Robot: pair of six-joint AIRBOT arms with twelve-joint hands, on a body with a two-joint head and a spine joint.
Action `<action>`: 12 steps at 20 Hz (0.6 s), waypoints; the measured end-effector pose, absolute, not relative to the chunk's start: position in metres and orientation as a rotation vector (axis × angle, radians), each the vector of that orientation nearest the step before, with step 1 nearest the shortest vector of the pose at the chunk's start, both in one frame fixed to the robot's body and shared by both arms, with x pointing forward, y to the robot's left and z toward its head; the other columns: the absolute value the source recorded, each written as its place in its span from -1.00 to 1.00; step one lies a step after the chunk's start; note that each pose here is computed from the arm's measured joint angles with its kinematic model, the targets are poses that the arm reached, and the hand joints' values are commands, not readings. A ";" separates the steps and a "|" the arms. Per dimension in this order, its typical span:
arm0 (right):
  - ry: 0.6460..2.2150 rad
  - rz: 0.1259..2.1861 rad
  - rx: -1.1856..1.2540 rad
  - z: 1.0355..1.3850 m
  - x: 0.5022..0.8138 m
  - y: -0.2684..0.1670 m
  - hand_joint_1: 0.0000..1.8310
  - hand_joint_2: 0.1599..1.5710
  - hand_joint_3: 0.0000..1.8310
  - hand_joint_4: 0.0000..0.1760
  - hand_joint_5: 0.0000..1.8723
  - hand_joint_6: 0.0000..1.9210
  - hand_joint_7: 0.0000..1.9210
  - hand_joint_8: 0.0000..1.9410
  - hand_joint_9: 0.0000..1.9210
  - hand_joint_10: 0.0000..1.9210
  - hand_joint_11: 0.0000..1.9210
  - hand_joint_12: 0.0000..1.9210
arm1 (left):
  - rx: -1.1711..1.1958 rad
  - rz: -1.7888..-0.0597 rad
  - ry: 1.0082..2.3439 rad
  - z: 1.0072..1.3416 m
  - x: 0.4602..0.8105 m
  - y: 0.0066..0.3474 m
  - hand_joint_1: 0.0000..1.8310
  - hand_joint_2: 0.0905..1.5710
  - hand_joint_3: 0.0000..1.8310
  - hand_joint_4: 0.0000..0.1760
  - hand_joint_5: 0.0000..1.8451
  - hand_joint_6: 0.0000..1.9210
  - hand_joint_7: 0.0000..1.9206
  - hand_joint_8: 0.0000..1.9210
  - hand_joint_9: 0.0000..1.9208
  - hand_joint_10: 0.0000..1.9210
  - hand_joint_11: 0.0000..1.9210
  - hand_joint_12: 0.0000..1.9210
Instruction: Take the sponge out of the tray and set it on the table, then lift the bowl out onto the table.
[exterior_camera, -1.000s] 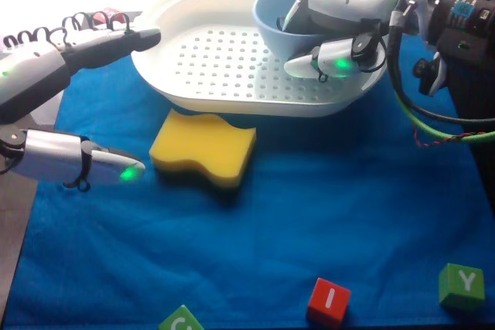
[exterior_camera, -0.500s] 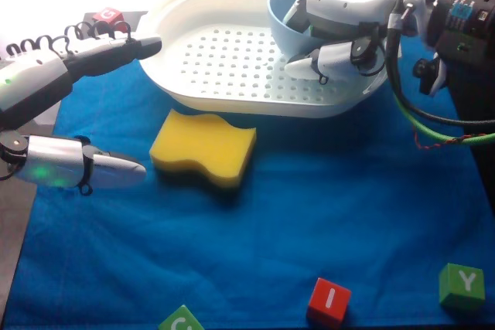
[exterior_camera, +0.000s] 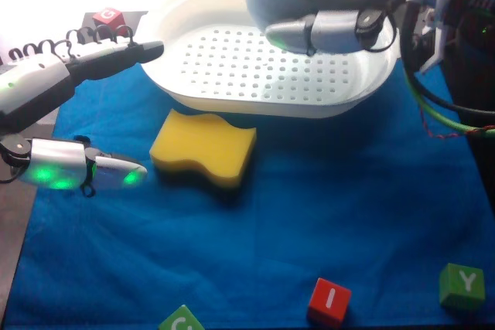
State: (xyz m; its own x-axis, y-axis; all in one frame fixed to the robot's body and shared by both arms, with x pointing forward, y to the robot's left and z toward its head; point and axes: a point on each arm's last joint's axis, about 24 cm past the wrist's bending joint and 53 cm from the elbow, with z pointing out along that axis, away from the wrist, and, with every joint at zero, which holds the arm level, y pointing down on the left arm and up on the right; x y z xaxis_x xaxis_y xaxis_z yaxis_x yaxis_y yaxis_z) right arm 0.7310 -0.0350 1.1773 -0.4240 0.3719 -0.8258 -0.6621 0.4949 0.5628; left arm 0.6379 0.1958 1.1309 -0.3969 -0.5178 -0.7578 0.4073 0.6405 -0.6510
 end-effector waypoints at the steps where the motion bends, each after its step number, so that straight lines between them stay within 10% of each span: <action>1: 1.630 1.183 -0.256 1.180 0.730 -0.036 -0.87 1.00 -0.98 -1.00 0.02 0.87 0.35 1.00 0.47 1.00 0.33 1.00 | -0.091 -1.000 1.711 1.130 0.638 0.196 -0.14 0.07 -1.00 0.54 -0.80 -1.00 -0.87 -1.00 -0.91 -1.00 -0.92 -0.90; 10: 1.530 1.251 -0.289 1.224 0.696 -0.068 -1.00 0.98 -0.99 -1.00 0.05 1.00 0.37 1.00 0.52 1.00 0.57 1.00 | -0.134 -0.998 1.714 1.124 0.636 0.205 -0.21 0.09 -0.99 0.51 -0.82 -1.00 -0.91 -1.00 -0.94 -1.00 -0.96 -0.89; 11: 1.510 1.273 -0.302 1.230 0.685 -0.074 -0.50 0.93 -0.97 -1.00 0.05 1.00 0.56 1.00 0.73 1.00 0.74 1.00 | -0.151 -1.002 1.715 1.122 0.634 0.206 -0.24 0.09 -1.00 0.36 -0.81 -0.99 -0.89 -0.99 -0.93 -0.99 -0.94 -0.88; 12: 1.503 1.283 -0.315 1.232 0.677 -0.076 -0.50 0.93 -0.97 -1.00 0.05 1.00 0.56 1.00 0.73 1.00 0.74 1.00 | -0.154 -1.003 1.717 1.121 0.632 0.206 -0.24 0.09 -1.00 0.36 -0.81 -0.99 -0.89 -0.99 -0.93 -0.99 -0.94 -0.88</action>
State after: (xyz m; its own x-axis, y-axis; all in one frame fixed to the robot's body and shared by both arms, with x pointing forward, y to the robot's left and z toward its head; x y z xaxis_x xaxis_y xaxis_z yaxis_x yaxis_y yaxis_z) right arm 0.6772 -0.0763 1.2319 -0.3819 0.4150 -0.8258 -0.7501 0.3828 0.5393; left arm 0.6324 0.2061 1.1214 -0.4026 -0.5526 -0.7298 0.3645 0.6346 -0.6815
